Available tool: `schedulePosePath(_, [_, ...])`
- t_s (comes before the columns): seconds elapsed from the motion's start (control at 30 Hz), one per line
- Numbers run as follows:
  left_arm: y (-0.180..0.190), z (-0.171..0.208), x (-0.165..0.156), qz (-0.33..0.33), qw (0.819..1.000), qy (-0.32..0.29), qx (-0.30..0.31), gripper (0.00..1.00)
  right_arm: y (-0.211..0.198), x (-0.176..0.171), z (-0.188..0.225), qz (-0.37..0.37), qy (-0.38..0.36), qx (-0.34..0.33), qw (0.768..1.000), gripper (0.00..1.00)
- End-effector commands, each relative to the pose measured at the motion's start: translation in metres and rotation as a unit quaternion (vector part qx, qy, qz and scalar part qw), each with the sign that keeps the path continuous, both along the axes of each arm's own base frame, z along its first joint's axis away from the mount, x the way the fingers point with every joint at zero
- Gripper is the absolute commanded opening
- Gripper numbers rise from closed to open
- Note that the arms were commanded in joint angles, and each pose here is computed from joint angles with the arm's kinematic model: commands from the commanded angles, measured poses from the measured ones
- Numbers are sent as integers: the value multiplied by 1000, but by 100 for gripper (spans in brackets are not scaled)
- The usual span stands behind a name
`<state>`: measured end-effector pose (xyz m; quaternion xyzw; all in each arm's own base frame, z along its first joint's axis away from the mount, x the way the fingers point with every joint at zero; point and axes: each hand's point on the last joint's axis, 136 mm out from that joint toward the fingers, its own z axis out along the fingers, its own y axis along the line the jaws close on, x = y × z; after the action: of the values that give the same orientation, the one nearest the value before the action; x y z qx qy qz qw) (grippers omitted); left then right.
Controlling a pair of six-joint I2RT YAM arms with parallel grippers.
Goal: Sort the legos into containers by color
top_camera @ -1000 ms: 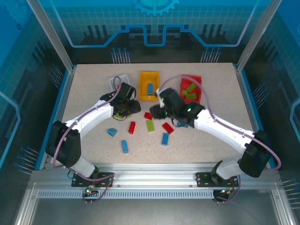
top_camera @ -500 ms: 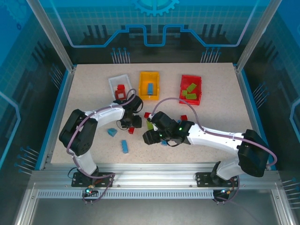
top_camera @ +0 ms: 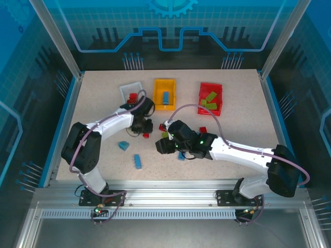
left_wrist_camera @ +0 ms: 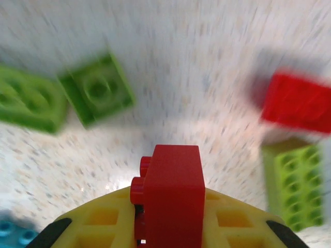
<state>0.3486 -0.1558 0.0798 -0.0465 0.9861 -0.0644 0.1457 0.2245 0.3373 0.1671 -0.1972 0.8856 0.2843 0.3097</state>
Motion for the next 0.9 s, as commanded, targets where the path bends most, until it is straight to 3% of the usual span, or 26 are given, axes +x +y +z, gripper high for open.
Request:
schedulePosePath(0.0, [19, 39, 45, 21, 999, -44, 1, 18, 12, 40, 56, -31, -112, 54, 992, 52])
schedulePosePath(0.13, [38, 56, 97, 55, 996, -69, -12, 18, 27, 80, 79, -45, -163, 72, 983, 52])
schedulePosePath(0.37, [60, 46, 164, 94, 989, -63, -92, 19, 54, 132, 90, -60, -186, 71, 978, 52])
schedulePosePath(0.53, [66, 31, 187, 105, 984, -52, -133, 21, 69, 148, 77, -62, -168, 68, 981, 52])
schedulePosePath(0.67, [66, 14, 190, 103, 986, -33, -130, 24, 73, 150, 63, -62, -150, 61, 985, 52])
schedulePosePath(0.87, [73, 16, 183, 116, 986, -33, -115, 48, 66, 146, 55, -69, -139, 55, 986, 54])
